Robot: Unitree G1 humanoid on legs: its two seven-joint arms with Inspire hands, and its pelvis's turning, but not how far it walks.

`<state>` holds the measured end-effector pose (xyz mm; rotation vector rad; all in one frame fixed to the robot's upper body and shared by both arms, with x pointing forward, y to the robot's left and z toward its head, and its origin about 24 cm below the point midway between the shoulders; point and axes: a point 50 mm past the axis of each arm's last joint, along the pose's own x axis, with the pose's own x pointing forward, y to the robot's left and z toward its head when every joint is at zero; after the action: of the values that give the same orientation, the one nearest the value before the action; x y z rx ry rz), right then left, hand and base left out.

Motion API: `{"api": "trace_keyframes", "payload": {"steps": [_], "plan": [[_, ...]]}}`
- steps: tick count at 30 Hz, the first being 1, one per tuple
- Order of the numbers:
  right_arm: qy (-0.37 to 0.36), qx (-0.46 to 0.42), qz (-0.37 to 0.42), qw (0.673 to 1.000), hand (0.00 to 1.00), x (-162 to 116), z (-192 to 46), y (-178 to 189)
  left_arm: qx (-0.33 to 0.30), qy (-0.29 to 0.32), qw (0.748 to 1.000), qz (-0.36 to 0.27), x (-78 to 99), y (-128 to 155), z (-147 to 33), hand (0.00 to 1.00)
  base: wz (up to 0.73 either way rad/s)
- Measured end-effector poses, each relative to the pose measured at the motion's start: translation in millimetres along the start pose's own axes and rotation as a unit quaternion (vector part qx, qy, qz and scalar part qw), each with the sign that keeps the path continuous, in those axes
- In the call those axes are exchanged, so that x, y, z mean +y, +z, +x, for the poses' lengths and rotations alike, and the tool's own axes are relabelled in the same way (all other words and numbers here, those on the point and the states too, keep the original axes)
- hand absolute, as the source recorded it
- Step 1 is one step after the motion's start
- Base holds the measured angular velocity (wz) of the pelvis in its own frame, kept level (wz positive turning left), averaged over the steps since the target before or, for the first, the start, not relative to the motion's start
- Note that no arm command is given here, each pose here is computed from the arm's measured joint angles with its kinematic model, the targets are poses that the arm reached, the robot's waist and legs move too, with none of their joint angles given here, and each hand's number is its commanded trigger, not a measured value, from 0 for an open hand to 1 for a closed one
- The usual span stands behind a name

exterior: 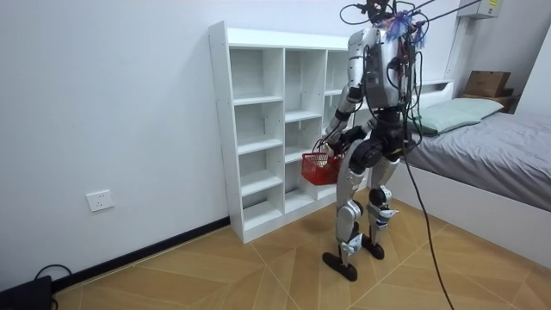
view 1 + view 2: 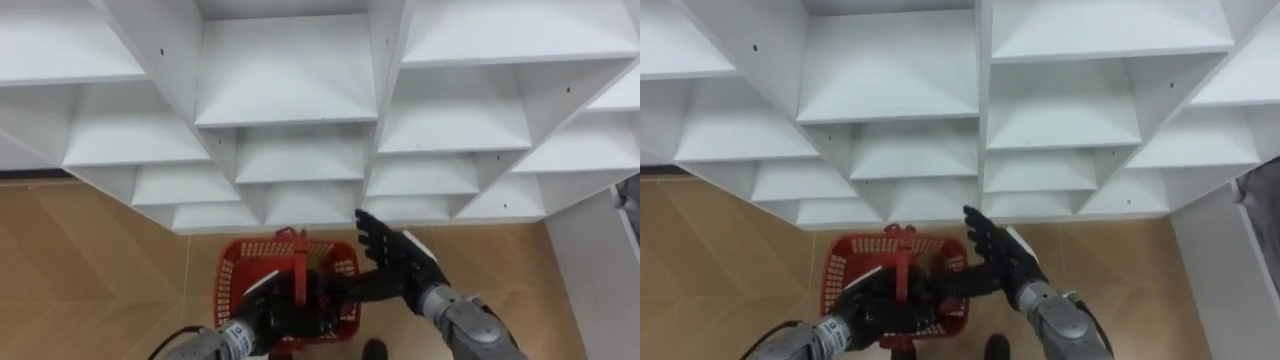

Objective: Collect fruits from the closet

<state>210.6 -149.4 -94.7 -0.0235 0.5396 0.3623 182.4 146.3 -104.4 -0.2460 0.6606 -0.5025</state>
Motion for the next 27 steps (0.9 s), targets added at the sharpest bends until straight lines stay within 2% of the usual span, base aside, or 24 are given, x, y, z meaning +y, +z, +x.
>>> {"api": "trace_keyframes", "payload": {"steps": [2,6,15,21,27], "plan": [[-0.015,0.014,0.004,1.0,0.0,-5.4,-6.6,-9.7,0.008,0.017,1.0,-0.013,8.3,-7.5,-6.5,1.0,0.0],[-0.069,0.05,0.043,0.995,0.0,-19.4,-28.1,-37.8,0.024,0.089,0.994,-0.06,30.5,-34.5,-35.0,1.0,0.02],[-0.147,0.109,0.082,0.98,0.0,-37.9,-65.0,-77.0,0.057,0.192,0.973,-0.119,50.1,-70.5,-73.1,1.0,0.0],[-0.178,0.127,0.092,0.971,0.0,-41.0,-79.7,-89.9,0.069,0.243,0.954,-0.16,54.1,-89.7,-91.5,1.0,0.0],[-0.186,0.159,0.092,0.965,0.0,-40.5,-91.7,-104.8,0.086,0.255,0.945,-0.183,48.4,-105.1,-98.9,1.0,0.01]]}}
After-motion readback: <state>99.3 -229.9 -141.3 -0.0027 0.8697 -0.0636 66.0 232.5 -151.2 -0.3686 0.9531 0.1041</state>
